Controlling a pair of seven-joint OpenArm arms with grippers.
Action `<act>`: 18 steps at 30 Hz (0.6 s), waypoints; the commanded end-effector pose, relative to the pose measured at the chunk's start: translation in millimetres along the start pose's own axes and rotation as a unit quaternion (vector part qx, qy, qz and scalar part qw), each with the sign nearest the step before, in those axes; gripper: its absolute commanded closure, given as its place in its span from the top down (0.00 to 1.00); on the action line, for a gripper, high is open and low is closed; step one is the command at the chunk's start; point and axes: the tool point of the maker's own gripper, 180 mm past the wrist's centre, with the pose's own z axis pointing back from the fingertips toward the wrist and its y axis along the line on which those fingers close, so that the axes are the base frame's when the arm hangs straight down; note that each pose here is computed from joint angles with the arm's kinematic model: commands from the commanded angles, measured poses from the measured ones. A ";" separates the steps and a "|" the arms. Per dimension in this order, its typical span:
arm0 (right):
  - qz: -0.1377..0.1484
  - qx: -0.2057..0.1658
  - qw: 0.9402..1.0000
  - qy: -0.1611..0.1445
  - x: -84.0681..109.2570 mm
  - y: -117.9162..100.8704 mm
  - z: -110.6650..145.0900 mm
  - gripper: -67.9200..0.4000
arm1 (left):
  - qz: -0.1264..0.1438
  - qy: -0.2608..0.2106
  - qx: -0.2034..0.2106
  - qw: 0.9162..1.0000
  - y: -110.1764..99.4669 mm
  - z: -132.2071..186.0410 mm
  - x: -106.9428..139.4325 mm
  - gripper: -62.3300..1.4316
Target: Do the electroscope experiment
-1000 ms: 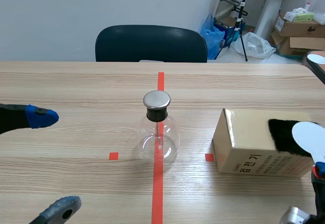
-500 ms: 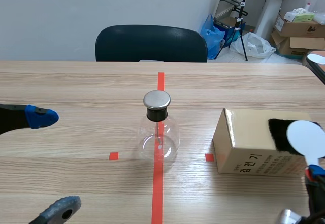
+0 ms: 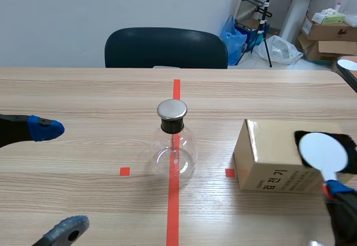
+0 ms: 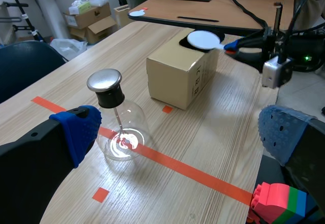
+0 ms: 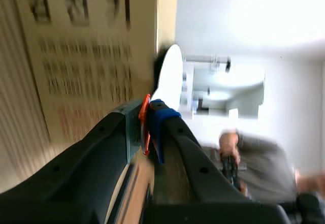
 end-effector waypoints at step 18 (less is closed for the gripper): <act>0.025 -0.014 0.998 0.049 -22.3 -8.3 6.7 0.02 | 0.005 -0.019 0.001 1.000 -0.4 -1.6 6.9 1.00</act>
